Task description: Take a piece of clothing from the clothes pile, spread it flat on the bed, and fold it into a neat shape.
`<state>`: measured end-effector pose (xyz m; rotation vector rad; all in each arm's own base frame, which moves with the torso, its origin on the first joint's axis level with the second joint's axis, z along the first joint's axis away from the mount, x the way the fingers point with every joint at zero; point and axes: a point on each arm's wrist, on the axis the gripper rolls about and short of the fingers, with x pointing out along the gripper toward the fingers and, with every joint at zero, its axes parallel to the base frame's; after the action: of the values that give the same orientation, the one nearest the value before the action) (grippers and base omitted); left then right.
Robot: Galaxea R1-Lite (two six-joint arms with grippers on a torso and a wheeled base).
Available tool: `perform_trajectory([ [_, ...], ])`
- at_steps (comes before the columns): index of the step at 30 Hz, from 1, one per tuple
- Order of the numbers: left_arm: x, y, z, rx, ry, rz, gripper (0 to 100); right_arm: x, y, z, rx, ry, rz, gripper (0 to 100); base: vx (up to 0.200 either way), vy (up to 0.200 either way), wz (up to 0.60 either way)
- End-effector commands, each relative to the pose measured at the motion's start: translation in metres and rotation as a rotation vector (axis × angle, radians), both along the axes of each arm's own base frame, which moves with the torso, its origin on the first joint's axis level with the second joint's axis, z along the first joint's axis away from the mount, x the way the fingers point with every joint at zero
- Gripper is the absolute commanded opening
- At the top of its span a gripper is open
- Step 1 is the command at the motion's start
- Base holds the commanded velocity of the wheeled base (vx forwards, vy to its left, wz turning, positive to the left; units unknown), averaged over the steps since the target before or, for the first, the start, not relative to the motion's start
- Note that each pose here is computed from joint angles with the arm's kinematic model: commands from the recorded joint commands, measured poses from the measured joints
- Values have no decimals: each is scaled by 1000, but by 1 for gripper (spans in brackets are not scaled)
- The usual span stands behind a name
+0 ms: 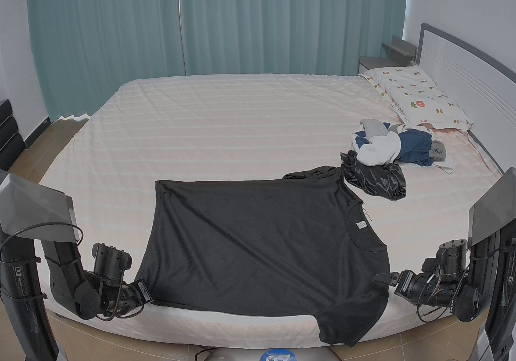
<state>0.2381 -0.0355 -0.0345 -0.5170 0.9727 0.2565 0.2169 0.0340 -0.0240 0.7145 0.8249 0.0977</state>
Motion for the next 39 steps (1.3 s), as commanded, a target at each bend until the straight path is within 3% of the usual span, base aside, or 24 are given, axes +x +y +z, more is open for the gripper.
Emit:
perform_trajectory([
  [1, -3, -2, 0, 9, 7, -6, 0, -4, 0, 1, -3, 2, 6, 100, 0, 0, 0],
  [6, -7, -4, 2, 14, 10, -18, 0, -4, 0, -2, -13, 14, 10, 100, 0, 0, 0],
  [12, -14, -5, 1, 34, 30, -53, 0, -2, -1, -7, -85, -11, 79, 100, 0, 0, 0],
  [26, -14, -5, 1, 34, 33, -54, 0, 12, 3, -18, -78, -20, 85, 100, 0, 0, 0],
  [27, -14, -5, 1, 34, 32, -53, 100, 12, 3, -18, -77, -21, 84, 100, 0, 0, 0],
  [33, -26, 5, 13, 58, 16, -111, 100, 9, 1, -18, -75, -10, 76, 100, 0, 0, 0],
  [39, -23, 31, 17, -28, -20, -203, 100, 11, 1, -16, -72, -20, 77, 100, 0, 0, 0],
])
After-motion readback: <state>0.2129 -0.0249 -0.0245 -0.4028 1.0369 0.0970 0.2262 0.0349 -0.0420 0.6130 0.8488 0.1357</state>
